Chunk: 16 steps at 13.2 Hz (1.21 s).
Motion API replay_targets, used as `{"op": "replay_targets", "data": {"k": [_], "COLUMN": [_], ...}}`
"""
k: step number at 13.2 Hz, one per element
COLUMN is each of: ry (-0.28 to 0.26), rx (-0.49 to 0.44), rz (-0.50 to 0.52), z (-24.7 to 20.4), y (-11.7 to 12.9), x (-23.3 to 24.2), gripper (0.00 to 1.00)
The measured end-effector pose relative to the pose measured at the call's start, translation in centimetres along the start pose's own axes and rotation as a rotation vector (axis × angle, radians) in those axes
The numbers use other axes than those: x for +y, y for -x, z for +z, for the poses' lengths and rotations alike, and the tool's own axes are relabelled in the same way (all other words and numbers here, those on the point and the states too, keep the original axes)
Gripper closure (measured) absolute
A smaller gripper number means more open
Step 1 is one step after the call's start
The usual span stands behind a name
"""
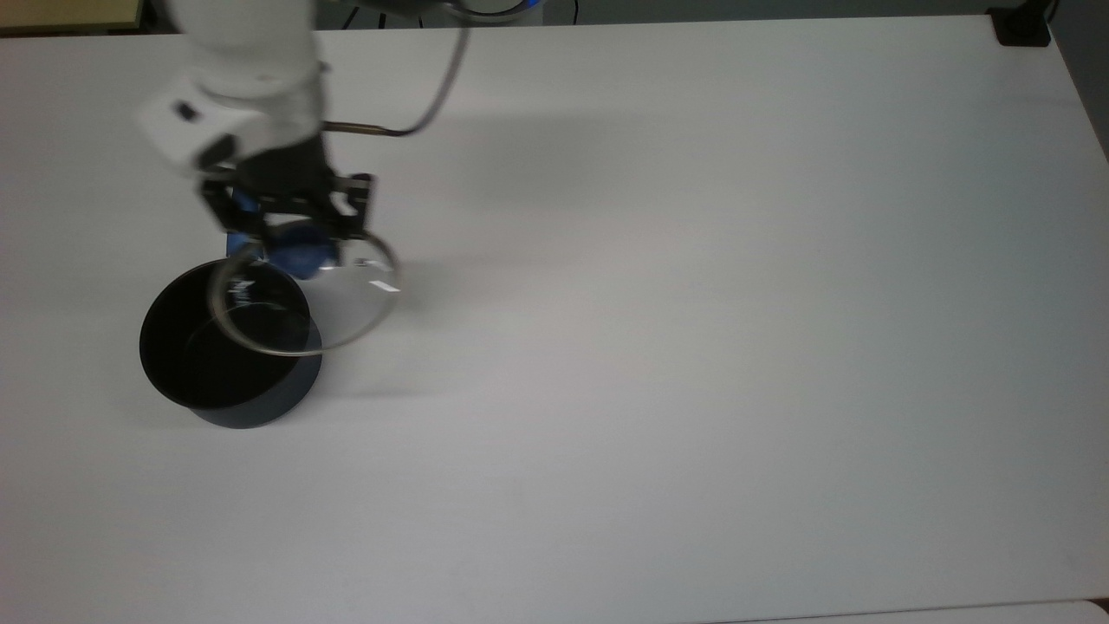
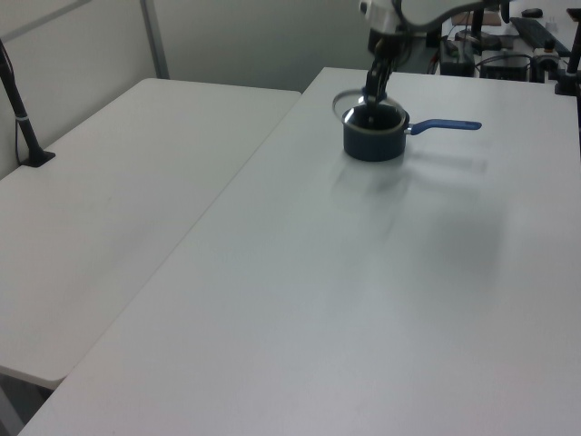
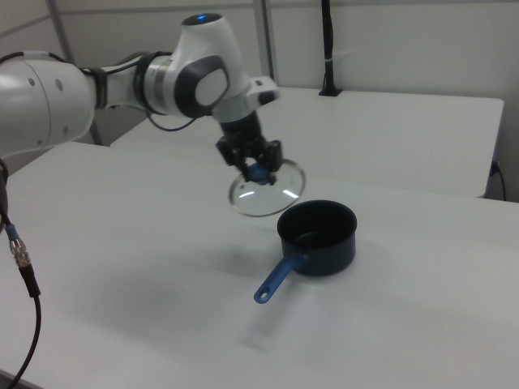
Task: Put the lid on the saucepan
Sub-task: 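Lower the glass lid onto the saucepan rim, then open the gripper and raise it away from the lid knob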
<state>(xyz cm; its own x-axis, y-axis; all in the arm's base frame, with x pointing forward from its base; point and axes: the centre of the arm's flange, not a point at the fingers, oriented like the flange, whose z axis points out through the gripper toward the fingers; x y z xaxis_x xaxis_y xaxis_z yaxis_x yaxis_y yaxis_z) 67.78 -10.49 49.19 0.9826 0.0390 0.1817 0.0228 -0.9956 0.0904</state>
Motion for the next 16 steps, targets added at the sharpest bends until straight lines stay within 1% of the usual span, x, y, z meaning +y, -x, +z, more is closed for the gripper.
{"op": "replay_targets", "data": {"k": [1, 3, 5, 8, 14, 15, 16], "ry": [0.011, 0.029, 0.038, 0.032, 0.017, 0.017, 0.016], "rx": [0.013, 0.035, 0.041, 0.017, -0.012, -0.012, -0.013], "rz": [-0.001, -0.003, -0.002, -0.009, -0.021, -0.022, -0.022], "z": [-0.3, 1.0, 3.2, 5.0, 7.4, 7.4, 7.5], "y": [-0.2, -0.5, -0.5, -0.4, -0.5, -0.5, -0.5], "x": [2.6, 6.7, 8.8, 9.3, 8.4, 8.3, 8.3], "gripper": [0.4, 0.4, 0.4, 0.4, 0.4, 0.36, 0.27]}}
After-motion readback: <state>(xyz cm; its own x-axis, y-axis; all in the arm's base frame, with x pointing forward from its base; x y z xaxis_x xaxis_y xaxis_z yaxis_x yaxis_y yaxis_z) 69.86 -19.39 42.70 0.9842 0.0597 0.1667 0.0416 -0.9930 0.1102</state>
